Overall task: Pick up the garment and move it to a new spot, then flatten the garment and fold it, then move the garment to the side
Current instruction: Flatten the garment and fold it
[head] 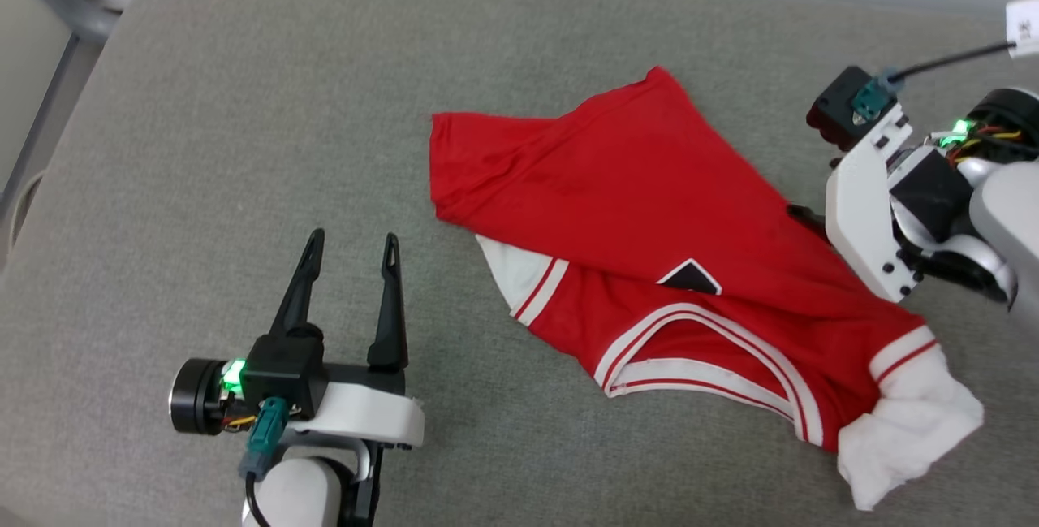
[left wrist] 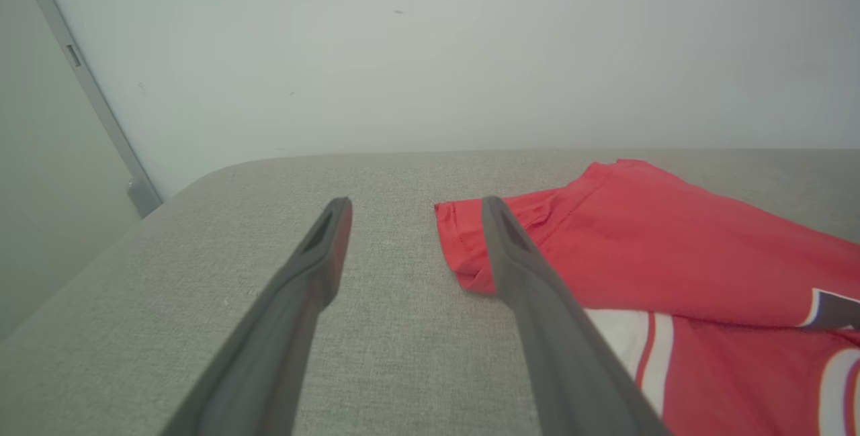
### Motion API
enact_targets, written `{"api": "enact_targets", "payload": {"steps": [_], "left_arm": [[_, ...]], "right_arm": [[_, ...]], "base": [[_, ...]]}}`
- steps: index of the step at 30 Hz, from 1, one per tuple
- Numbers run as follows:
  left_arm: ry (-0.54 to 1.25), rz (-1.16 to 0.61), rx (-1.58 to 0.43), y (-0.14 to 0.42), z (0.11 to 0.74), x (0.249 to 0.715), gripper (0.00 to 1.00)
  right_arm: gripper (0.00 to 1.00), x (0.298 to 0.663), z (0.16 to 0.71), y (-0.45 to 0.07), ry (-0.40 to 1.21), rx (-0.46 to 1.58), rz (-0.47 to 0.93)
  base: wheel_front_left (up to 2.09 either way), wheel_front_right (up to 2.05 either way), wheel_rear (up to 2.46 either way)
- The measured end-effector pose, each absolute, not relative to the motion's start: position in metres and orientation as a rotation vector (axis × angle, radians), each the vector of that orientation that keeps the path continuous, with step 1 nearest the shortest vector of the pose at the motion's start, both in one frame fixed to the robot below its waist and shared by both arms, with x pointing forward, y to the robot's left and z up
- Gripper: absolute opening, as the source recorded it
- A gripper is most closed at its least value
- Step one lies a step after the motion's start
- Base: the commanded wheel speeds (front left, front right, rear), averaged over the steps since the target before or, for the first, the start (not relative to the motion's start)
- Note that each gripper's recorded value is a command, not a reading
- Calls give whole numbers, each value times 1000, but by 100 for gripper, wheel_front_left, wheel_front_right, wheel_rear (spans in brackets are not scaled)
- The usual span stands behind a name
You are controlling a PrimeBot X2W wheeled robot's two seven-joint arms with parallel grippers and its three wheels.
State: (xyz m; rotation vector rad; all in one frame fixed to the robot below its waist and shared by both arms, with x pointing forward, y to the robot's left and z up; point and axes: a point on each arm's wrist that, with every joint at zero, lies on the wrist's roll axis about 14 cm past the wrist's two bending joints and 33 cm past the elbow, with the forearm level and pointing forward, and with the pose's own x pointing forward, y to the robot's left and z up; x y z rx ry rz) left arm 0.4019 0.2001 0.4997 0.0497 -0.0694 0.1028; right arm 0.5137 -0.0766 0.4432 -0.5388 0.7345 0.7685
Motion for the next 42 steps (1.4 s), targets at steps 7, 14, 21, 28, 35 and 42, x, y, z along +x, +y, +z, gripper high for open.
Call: {"api": "enact_targets", "payload": {"steps": [7, 14, 21, 28, 35, 42], "left_arm": [[-45, 137, 41, 209, 491, 410, 100], [-10, 180, 39, 218, 480, 407, 100], [-14, 175, 34, 216, 481, 408, 100], [-55, 155, 26, 210, 496, 405, 100], [-73, 137, 18, 204, 503, 396, 100], [-66, 121, 13, 200, 501, 386, 100]], "right_arm": [[100, 519, 391, -65, 898, -578, 814], [100, 517, 357, -62, 963, -572, 838], [0, 521, 370, -50, 802, -521, 873], [0, 535, 434, -39, 528, -316, 848], [0, 541, 467, -94, 378, -152, 679], [0, 531, 462, -175, 350, -90, 456]], "base": [[0, 0, 0], [0, 0, 0], [0, 0, 0], [0, 0, 0], [0, 0, 0], [0, 0, 0]]}}
